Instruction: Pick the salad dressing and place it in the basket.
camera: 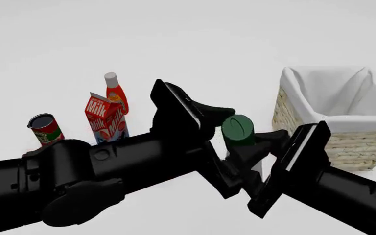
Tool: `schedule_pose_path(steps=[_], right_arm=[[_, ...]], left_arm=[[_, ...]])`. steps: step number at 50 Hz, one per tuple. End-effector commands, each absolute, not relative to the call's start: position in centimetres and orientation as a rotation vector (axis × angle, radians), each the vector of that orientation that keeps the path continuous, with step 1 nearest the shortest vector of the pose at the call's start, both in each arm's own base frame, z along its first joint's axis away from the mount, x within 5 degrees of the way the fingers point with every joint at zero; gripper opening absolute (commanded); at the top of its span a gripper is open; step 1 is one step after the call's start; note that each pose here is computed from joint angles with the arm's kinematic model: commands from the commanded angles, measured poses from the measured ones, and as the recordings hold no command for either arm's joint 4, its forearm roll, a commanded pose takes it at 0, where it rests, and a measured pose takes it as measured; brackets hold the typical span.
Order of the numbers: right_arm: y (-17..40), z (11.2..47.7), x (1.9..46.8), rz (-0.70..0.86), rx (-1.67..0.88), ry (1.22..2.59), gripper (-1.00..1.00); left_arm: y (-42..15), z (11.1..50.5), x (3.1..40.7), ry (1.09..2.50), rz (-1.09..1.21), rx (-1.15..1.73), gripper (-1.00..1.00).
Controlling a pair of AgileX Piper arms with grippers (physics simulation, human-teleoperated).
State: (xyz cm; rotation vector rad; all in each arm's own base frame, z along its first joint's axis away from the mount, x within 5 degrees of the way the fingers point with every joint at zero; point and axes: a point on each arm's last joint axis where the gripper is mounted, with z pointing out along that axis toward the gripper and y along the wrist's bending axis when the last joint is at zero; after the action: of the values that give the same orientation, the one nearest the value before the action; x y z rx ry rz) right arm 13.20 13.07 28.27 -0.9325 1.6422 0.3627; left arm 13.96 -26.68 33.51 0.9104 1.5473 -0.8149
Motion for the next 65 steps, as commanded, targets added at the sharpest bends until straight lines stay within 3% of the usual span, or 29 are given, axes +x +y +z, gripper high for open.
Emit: schedule_pose_path(steps=[1, 7, 14, 21, 31, 42, 48, 65], right_arm=[[13.1, 28.4, 13.1, 0.379, -0.917, 1.636, -1.0], [13.1, 28.4, 13.0, 0.388, -0.914, 1.637, -1.0], [13.0, 28.1, 12.9, 0.402, -0.895, 1.645, -1.0], [12.7, 28.1, 12.8, 0.41, -0.872, 1.643, -1.0], [12.0, 28.3, 12.4, 0.422, -0.829, 1.633, -1.0], [10.9, 29.2, 11.9, 0.423, -0.768, 1.606, -1.0], [10.1, 30.1, 11.5, 0.417, -0.735, 1.582, -1.0], [8.0, 31.5, 10.6, 0.397, -0.632, 1.554, -1.0]], left_arm=[[-25.2, 36.0, 13.3, 1.504, -0.859, 0.85, 1.0], [-22.2, 40.1, 12.9, 1.428, -0.894, 0.737, 1.0], [-14.9, 47.2, 10.2, 1.218, -0.844, 0.619, 1.0], [-7.8, 49.2, 7.6, 1.096, -0.69, 0.475, 1.0], [-2.0, 45.5, 3.5, 1.065, -0.433, 0.309, 1.0], [0.1, 36.5, -0.6, 1.077, -0.105, 0.031, 1.0], [0.0, 35.5, 0.0, 1.055, -0.074, 0.003, 1.0], [0.0, 25.6, 4.5, 1.104, 0.003, -0.007, 1.0]])
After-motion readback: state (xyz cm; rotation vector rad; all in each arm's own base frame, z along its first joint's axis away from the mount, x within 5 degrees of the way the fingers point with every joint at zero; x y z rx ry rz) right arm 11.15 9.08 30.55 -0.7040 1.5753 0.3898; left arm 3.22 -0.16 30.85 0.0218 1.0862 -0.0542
